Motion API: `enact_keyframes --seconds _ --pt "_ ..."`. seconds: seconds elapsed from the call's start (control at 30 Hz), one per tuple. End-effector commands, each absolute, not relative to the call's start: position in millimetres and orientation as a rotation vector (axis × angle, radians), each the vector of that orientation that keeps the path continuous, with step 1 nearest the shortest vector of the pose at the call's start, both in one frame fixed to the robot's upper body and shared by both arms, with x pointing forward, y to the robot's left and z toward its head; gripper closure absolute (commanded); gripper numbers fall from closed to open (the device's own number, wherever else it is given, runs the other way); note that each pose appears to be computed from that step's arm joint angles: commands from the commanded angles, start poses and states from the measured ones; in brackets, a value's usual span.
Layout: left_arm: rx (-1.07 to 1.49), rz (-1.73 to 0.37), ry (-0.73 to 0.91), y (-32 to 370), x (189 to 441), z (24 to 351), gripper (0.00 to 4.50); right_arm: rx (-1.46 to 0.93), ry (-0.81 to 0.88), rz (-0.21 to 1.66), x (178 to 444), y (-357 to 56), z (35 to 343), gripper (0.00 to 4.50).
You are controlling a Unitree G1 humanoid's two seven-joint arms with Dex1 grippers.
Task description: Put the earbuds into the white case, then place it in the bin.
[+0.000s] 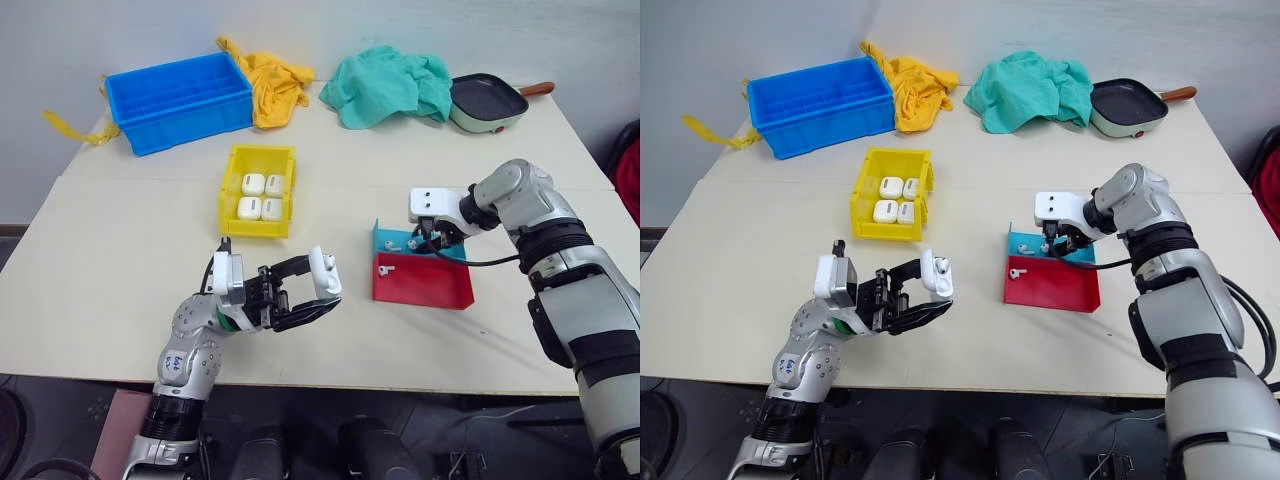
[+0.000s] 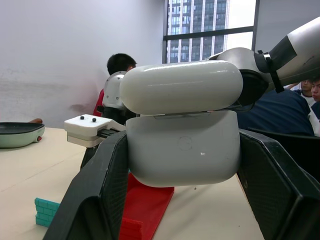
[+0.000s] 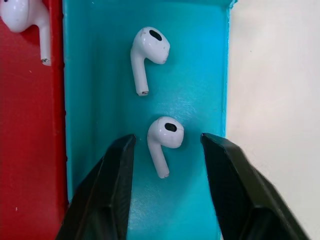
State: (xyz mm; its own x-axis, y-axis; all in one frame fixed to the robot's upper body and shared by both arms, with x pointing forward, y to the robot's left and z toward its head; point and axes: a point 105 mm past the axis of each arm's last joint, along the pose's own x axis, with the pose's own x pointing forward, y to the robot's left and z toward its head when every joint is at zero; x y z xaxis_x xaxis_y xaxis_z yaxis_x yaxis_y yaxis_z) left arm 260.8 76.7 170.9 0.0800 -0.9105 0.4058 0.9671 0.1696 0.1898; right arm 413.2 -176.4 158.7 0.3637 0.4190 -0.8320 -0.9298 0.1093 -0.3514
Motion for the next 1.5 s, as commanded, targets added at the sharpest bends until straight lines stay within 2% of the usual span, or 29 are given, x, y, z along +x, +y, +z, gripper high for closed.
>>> enact_keyframes --seconds 0.03,0.07,0.43,0.6,0.7,0.83,0.93,1.03,1.1,1.2,1.4,1.5 --pt "-0.117 -1.418 -0.525 75 255 177 1.72 -1.006 0.635 1.112 411 -175 152 3.98" --pt "-0.117 -1.418 -0.524 75 255 177 1.72 -1.006 0.637 1.114 411 -175 152 4.09" --pt "-0.120 -1.421 -0.522 75 254 176 1.72 -0.975 0.625 1.108 409 -180 154 4.08" --pt "-0.129 -1.424 -0.529 74 255 177 1.72 -0.908 0.523 1.107 406 -184 173 4.08" --pt "-0.136 -1.440 -0.536 71 256 179 1.72 -0.822 0.404 1.110 400 -189 199 4.08" --pt "-0.150 -1.465 -0.556 65 260 184 1.72 -0.553 0.156 1.201 368 -193 249 4.08" --pt "-0.164 -1.482 -0.570 60 265 188 1.72 -0.255 -0.125 1.319 327 -184 288 4.08" --pt "-0.181 -1.496 -0.596 56 268 192 1.72 -0.130 -0.156 1.312 301 -173 285 4.08" --pt "-0.194 -1.501 -0.623 51 271 196 1.72 0.079 -0.206 1.338 282 -157 288 4.08" --pt "-0.207 -1.517 -0.636 46 273 200 1.72 0.185 -0.208 1.387 259 -138 281 4.08" --pt "-0.231 -1.543 -0.646 35 275 203 1.72 0.329 -0.230 1.389 235 -111 272 4.08" --pt "-0.240 -1.543 -0.652 33 275 204 1.72 0.340 -0.223 1.369 233 -106 266 4.08"
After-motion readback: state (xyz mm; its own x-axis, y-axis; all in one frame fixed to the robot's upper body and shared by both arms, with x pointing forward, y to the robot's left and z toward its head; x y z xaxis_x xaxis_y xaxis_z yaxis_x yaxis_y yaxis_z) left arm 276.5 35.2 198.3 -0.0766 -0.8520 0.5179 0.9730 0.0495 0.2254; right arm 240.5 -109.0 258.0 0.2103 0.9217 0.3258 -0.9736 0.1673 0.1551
